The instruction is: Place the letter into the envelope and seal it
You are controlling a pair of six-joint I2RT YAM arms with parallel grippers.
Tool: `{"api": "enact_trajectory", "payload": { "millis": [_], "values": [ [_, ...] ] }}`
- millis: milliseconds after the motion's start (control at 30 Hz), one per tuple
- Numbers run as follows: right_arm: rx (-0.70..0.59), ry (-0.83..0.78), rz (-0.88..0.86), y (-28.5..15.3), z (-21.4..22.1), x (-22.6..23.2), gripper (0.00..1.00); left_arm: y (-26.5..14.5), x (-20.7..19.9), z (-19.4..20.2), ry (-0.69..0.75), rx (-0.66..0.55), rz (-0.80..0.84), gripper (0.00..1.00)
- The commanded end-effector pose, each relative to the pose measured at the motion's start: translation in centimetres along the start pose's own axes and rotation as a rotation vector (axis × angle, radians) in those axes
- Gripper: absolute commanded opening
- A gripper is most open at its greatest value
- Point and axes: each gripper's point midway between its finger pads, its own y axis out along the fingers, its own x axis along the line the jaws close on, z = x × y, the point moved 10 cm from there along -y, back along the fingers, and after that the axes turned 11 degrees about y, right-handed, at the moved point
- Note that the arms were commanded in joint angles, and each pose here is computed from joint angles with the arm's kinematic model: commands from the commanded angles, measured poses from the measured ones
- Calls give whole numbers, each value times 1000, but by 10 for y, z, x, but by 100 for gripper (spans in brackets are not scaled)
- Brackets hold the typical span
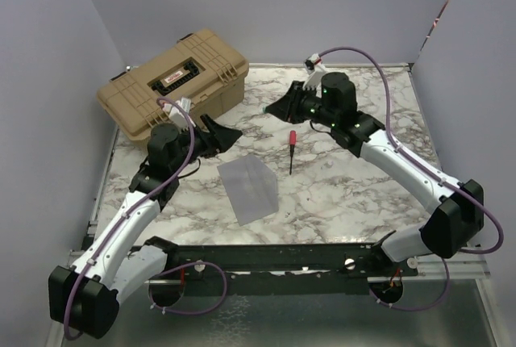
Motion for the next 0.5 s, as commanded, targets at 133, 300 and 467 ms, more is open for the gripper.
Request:
{"api": "enact_trajectory", "payload": {
  "millis": [133,300,467],
  "values": [
    [92,-103,434,17,63,-17,0,-5,55,67,-61,194,-249,50],
    [147,-198,517,23,105,-21,0,0,71,88,-73,239,-256,39],
    [191,-386,437,34,151,-20,0,6,87,111,-110,267,-266,22]
  ]
}}
